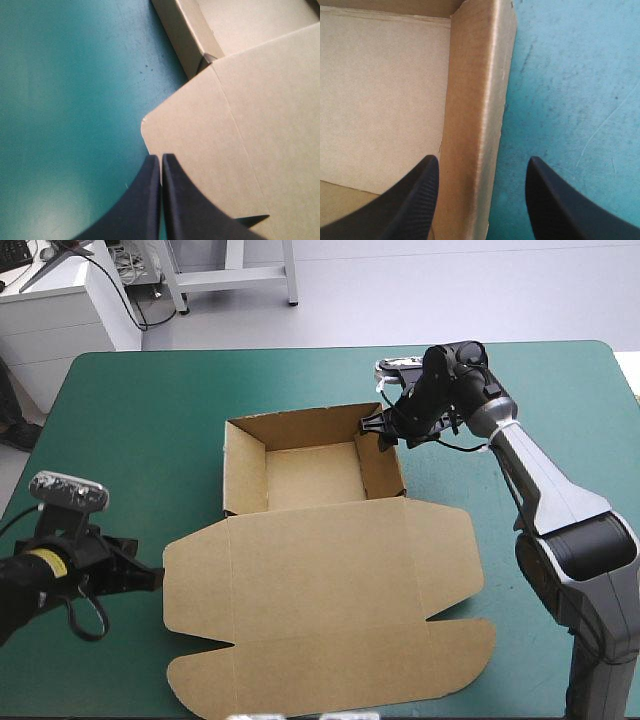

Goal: Fold the box

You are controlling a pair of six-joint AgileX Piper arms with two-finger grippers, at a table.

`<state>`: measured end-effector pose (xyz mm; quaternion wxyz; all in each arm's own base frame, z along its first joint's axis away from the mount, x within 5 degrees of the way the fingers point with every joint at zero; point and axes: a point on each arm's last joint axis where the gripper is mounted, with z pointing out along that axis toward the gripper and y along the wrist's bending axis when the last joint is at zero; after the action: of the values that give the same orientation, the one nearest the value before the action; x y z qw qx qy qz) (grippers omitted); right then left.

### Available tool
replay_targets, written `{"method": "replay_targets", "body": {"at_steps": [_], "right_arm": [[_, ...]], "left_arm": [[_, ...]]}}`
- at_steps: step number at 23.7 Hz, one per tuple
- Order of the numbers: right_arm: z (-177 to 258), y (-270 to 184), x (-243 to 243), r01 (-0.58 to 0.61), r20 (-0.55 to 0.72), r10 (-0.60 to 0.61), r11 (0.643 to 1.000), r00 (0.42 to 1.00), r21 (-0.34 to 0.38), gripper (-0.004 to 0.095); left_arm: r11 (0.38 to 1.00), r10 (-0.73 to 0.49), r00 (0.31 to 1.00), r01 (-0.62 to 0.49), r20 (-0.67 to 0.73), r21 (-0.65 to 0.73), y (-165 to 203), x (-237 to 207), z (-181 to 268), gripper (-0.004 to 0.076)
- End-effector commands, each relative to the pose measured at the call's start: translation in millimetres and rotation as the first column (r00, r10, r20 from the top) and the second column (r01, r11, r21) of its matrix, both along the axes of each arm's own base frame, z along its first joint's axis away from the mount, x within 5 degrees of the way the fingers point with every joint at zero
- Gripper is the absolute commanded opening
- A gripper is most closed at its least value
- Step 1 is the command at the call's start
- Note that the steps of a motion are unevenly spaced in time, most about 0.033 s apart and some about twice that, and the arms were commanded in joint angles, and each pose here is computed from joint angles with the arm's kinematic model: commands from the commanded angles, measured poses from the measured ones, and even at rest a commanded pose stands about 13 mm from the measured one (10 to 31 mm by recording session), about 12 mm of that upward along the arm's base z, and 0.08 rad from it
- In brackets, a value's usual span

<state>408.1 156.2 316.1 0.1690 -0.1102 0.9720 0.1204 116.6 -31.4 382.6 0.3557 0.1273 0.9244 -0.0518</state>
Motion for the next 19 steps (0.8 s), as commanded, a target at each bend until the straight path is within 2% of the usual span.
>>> {"method": "replay_targets", "body": {"at_steps": [1, 7, 9, 11, 12, 15, 16, 19], "right_arm": [[18.7, -2.9, -3.6, -0.006, 0.042, 0.005, 1.0, 0.999, 0.028, 0.0486], [-5.2, 4.2, 5.7, -0.009, -0.022, 0.01, 0.999, 1.0, 0.043, 0.0486], [-9.1, 5.1, 7.1, -0.005, -0.033, 0.006, 0.999, 0.999, 0.045, 0.0446], [-9.6, 5.3, 7.3, -0.005, -0.035, 0.006, 0.999, 0.999, 0.047, 0.0336], [-9.6, 5.4, 7.3, -0.005, -0.036, 0.006, 0.999, 0.999, 0.048, 0.0208], [-9.6, 5.4, 7.3, -0.003, -0.036, 0.005, 0.999, 0.999, 0.049, 0.0025], [-9.6, 5.4, 7.3, -0.003, -0.036, 0.005, 0.999, 0.999, 0.048, -0.0009], [-9.7, 4.9, 7.4, 0.006, -0.037, -0.004, 0.999, 0.999, 0.045, -0.0012]], "left_arm": [[0.999, -0.003, 0.997, 0.007, 0.083, -0.043, 2.3, -17.2, -15.3, -0.0008], [1.0, -0.004, 1.0, 0.005, 0.027, -0.031, 10.2, -48.6, -75.9, -0.0008], [0.999, -0.005, 1.0, 0.005, 0.016, -0.034, 10.8, -52.9, -87.9, -0.0008], [0.999, -0.005, 1.0, 0.005, 0.01, -0.033, 11.3, -55.1, -94.6, -0.0008], [0.999, -0.005, 1.0, 0.005, 0.002, -0.033, 11.5, -56.2, -98.9, -0.0008], [0.999, -0.005, 1.0, 0.005, -0.008, -0.033, 11.4, -56.7, -105.0, -0.0008], [0.999, -0.005, 1.0, 0.005, -0.014, -0.032, 11.4, -56.6, -107.5, -0.0008], [0.999, -0.005, 1.0, 0.005, -0.024, -0.031, 11.3, -56.8, -110.1, -0.0008]]}}
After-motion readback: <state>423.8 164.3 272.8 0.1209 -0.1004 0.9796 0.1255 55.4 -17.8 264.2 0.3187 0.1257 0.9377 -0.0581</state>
